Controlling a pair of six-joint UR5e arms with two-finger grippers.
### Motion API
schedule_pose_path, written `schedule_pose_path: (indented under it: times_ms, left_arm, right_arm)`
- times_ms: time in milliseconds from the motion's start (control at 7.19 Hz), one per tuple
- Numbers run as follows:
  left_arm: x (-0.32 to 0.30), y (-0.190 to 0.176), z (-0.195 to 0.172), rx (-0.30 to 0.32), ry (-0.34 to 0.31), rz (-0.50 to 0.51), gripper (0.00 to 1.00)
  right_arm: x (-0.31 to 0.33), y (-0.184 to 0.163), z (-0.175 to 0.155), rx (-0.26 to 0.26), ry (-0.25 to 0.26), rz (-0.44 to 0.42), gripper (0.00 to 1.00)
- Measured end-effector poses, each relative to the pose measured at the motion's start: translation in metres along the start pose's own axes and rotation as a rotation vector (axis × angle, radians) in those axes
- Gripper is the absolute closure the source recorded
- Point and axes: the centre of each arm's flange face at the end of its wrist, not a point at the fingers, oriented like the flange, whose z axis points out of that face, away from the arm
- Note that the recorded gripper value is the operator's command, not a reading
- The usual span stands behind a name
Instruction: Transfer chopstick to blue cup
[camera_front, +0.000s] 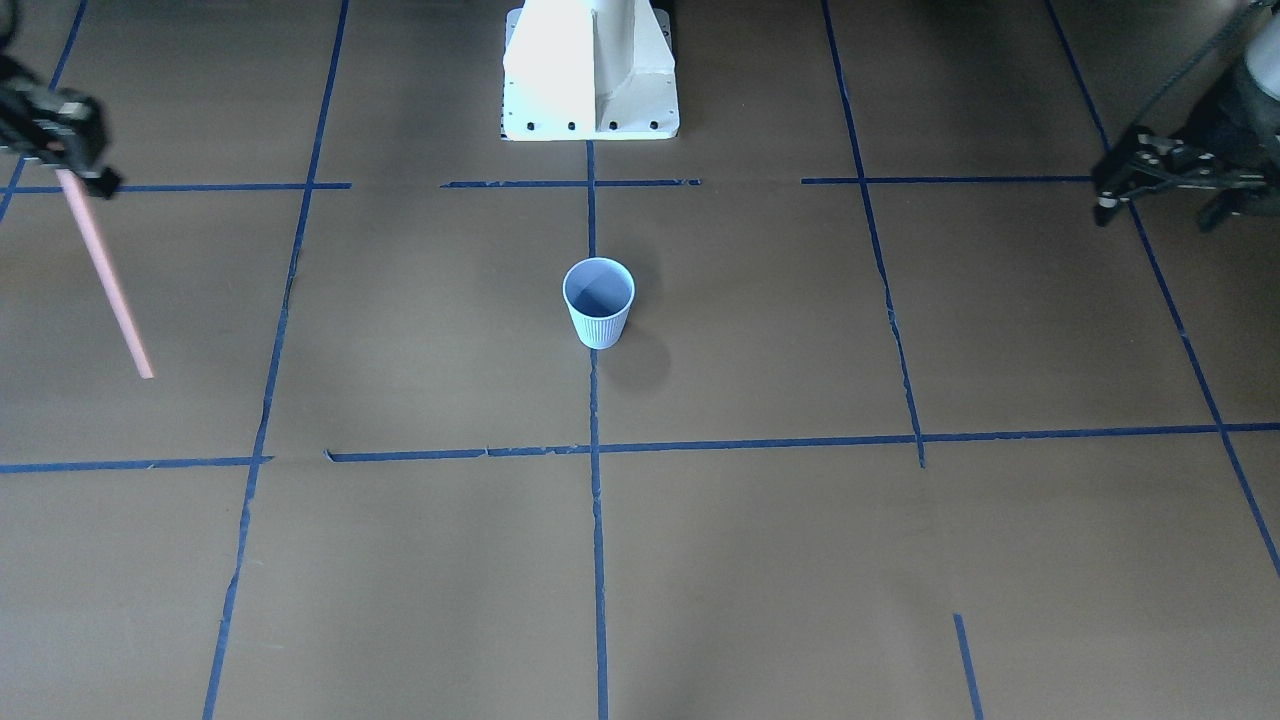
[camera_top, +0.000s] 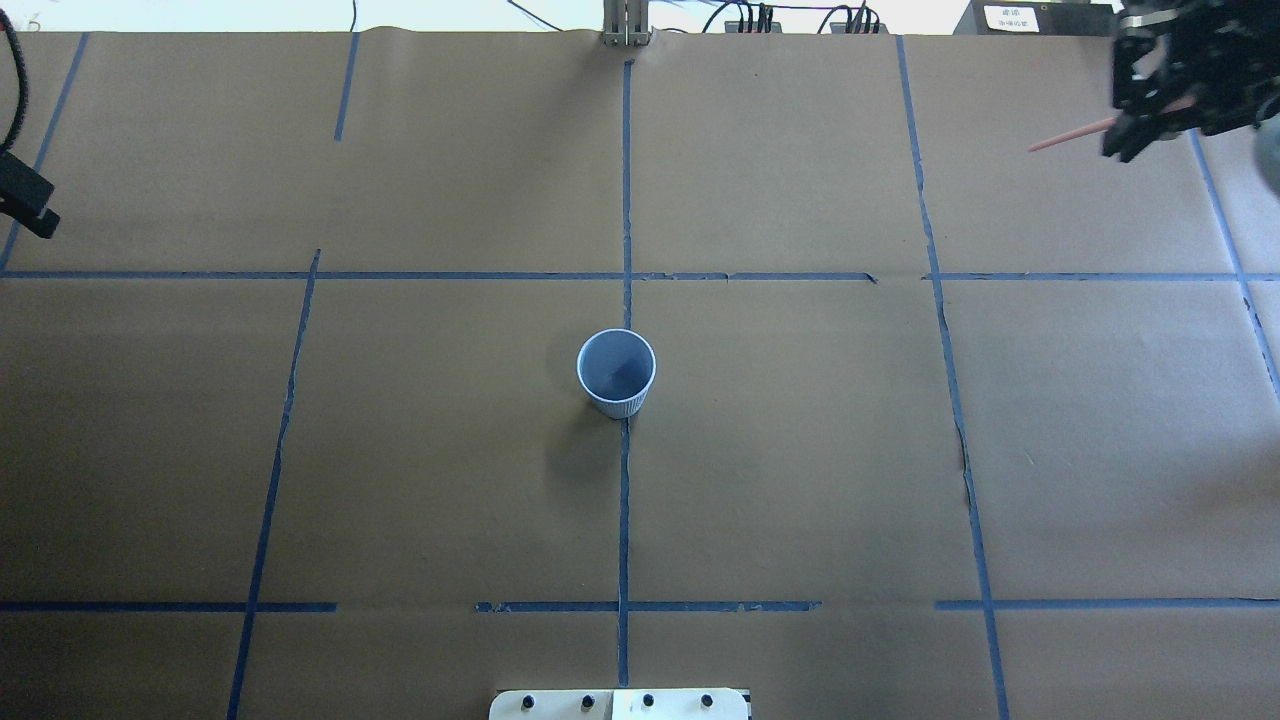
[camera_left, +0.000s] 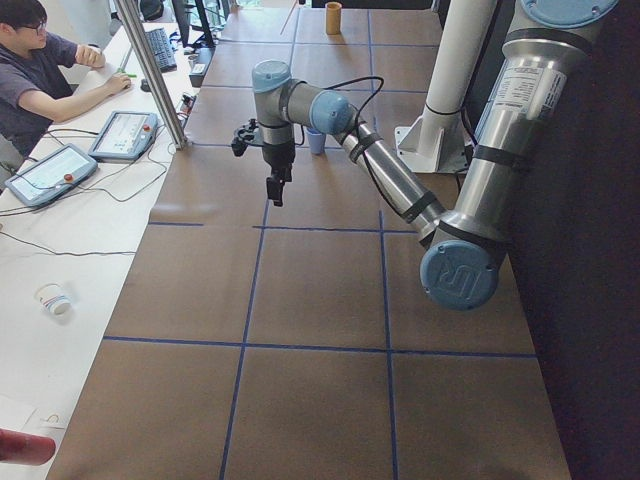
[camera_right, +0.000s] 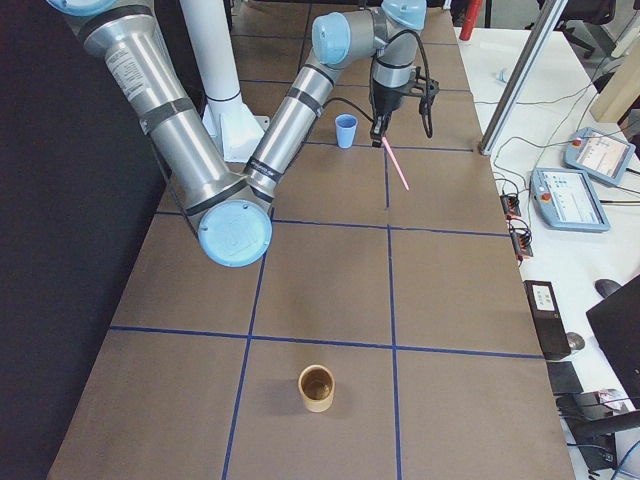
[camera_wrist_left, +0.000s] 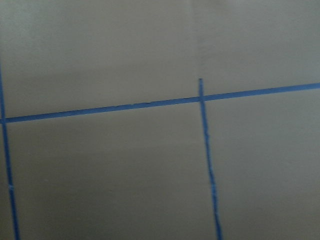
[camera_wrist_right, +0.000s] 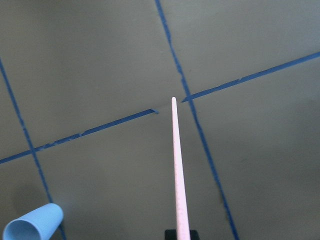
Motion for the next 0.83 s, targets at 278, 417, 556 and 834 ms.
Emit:
schedule_pose_path:
  times_ms: [278,417,556,834]
  left_arm:
    - [-0.075,-0.013,0.027,-0.021,0.013,0.040,0.00]
    - [-0.099,-0.012,0.046,-0.020,0.051,0.050,0.00]
    - [-0.115,-0.011,0.061,-0.017,0.074,0.054,0.00]
    - [-0.131,-0.011,0.074,-0.018,0.087,0.047,0.00]
  right_arm:
    - [-0.070,0.059,0.033,-0.057,-0.050,-0.041,1.00]
    - [-0.097,0.086,0.047,-0.077,-0.075,-0.057,1.00]
    - [-0.125,0.112,0.064,-0.097,-0.100,-0.051,1.00]
    - [-0.195,0.162,0.107,-0.098,-0.102,-0.021,1.00]
